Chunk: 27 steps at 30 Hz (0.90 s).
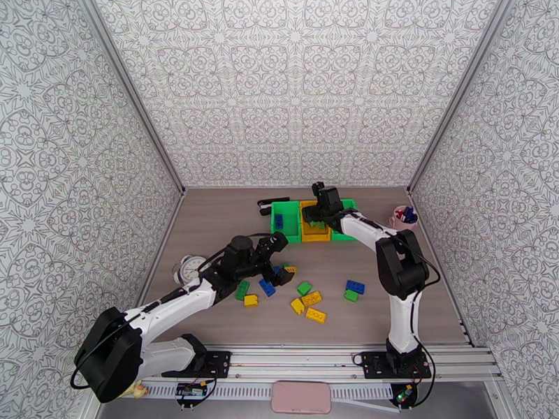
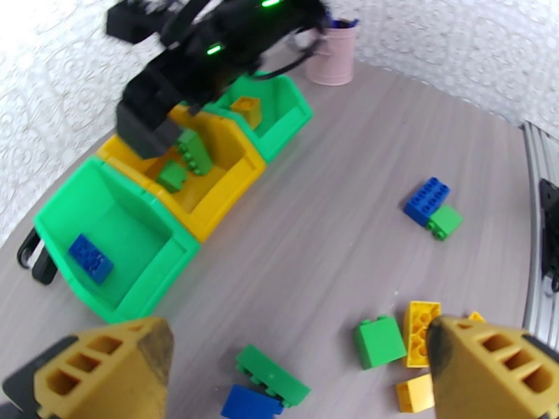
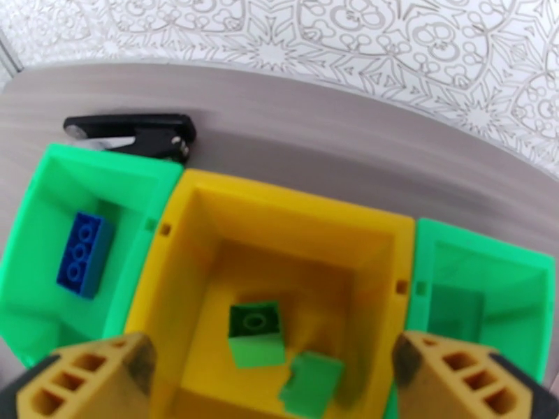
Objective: Sort the legos into containers by color
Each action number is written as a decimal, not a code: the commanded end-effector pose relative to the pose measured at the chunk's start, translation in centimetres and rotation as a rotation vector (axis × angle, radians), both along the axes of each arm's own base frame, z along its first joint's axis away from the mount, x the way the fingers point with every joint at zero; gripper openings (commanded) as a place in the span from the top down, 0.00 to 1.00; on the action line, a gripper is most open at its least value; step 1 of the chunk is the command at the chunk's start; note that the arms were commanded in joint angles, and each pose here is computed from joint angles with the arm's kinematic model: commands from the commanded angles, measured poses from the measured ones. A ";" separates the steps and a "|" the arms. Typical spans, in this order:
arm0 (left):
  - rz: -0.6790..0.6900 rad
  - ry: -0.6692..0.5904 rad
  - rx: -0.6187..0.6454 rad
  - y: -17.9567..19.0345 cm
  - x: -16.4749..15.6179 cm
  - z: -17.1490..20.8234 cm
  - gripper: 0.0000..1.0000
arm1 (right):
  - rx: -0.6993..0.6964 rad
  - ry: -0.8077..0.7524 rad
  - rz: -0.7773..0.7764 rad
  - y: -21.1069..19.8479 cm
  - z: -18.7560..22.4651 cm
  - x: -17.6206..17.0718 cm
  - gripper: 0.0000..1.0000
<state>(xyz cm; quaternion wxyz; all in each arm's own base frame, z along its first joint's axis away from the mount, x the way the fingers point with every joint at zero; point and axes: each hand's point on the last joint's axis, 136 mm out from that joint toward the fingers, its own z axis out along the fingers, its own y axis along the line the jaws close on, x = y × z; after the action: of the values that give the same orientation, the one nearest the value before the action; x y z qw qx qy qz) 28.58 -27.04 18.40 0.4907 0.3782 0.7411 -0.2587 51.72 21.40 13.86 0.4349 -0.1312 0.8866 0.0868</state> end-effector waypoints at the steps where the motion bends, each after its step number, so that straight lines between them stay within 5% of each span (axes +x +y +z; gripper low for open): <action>1: 0.223 0.026 0.026 2.8 2.5 -0.7 0.00 | 0.049 -0.128 0.112 0.8 5.0 -1.7 0.06; 9: 0.478 0.299 0.089 8.1 4.9 -3.8 0.00 | 0.070 -0.192 0.352 2.0 8.2 -7.9 0.07; 17: 0.613 0.500 0.279 12.0 5.0 -7.6 0.00 | 0.058 -0.160 0.548 4.3 8.0 -13.3 0.06; 27: 0.745 0.715 0.442 15.0 4.2 -11.5 0.06 | -0.017 -0.094 0.678 7.1 5.7 -16.0 0.06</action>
<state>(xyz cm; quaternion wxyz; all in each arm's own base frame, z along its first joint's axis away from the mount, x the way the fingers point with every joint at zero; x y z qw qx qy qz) 33.69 -13.44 7.35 0.2166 0.0941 0.9705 -0.0485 36.72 27.99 20.60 0.4435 -0.4019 0.7732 0.2096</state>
